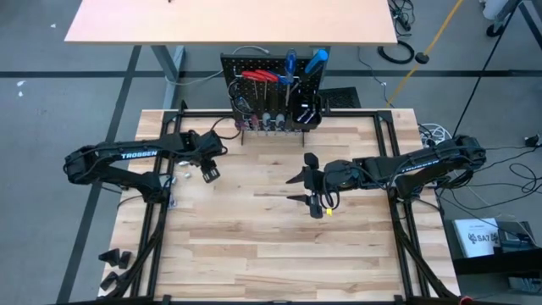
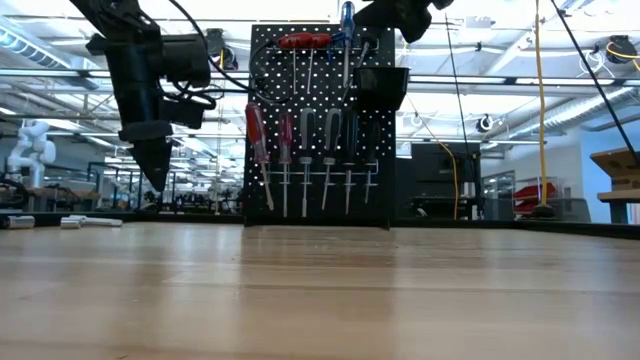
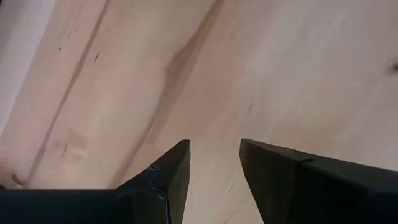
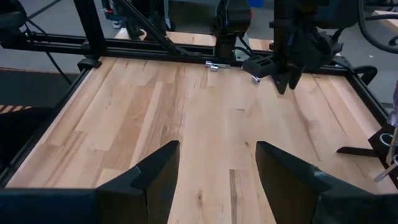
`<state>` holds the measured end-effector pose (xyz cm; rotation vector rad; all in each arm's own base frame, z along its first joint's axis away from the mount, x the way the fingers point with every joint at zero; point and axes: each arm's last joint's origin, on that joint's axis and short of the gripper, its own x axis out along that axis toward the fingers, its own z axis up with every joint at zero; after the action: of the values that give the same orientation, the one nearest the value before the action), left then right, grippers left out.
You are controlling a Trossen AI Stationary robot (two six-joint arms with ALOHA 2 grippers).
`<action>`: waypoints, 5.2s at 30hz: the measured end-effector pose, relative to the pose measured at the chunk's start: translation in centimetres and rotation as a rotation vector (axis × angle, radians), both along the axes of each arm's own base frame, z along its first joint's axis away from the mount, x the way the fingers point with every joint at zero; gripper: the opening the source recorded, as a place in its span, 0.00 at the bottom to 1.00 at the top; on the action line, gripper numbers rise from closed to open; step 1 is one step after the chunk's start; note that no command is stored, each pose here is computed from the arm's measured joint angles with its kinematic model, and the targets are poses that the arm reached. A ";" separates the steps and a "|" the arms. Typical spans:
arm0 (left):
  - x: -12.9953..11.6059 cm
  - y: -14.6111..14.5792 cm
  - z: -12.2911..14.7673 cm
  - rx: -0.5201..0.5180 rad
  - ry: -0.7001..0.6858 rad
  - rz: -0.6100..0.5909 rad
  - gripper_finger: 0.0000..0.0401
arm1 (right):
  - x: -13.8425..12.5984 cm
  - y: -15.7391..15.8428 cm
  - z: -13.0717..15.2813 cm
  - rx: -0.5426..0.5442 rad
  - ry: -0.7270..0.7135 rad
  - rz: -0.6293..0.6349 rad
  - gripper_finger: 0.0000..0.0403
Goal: Hang tools onto peg board
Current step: Put the extension bar into the black bin on the peg board
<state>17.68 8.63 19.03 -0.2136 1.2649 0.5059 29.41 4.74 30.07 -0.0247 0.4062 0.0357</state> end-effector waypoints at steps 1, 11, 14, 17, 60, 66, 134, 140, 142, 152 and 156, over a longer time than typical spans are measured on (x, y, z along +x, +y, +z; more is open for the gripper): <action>0.0 0.0 0.0 0.001 0.002 -0.003 0.37 | 0.0 0.0 0.0 0.000 0.000 0.000 0.51; -1.9 2.9 0.0 -0.013 -0.003 0.246 0.37 | 0.5 0.1 -0.8 -0.005 0.028 0.000 0.51; -2.8 3.8 -0.1 -0.024 -0.007 0.403 0.37 | 0.9 0.2 -1.4 -0.009 0.050 0.000 0.51; -3.9 3.8 -0.2 -0.047 0.061 0.550 0.37 | 1.2 0.2 -1.9 -0.012 0.068 0.000 0.51; -4.1 5.9 -5.7 -0.347 0.271 0.539 0.37 | 1.3 0.2 -2.1 -0.034 0.073 0.010 0.51; -4.0 5.9 -5.8 -0.356 0.265 0.535 0.34 | 1.3 0.2 -2.1 -0.038 0.073 0.012 0.51; 10.4 -11.4 7.6 -0.298 -0.912 -0.903 0.10 | 1.2 0.2 -2.4 0.008 0.111 -0.014 0.51; 10.8 -12.1 8.7 -0.222 -1.027 -0.986 0.11 | 1.4 0.2 -1.9 -0.007 0.053 -0.002 0.51; 10.8 -12.4 8.8 -0.207 -1.043 -1.009 0.11 | 1.4 0.2 -1.9 -0.011 0.048 0.000 0.51; 10.7 -13.3 8.8 -0.179 -1.043 -1.046 0.11 | 2.7 0.5 -3.3 -0.015 0.063 0.001 0.51; 10.7 -13.4 8.8 -0.181 -1.042 -1.047 0.11 | 3.3 0.5 -4.4 -0.035 0.091 0.005 0.51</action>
<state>28.35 -4.74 27.84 0.0640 0.2641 -0.5915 32.72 5.21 25.68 -0.0584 0.4979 0.0349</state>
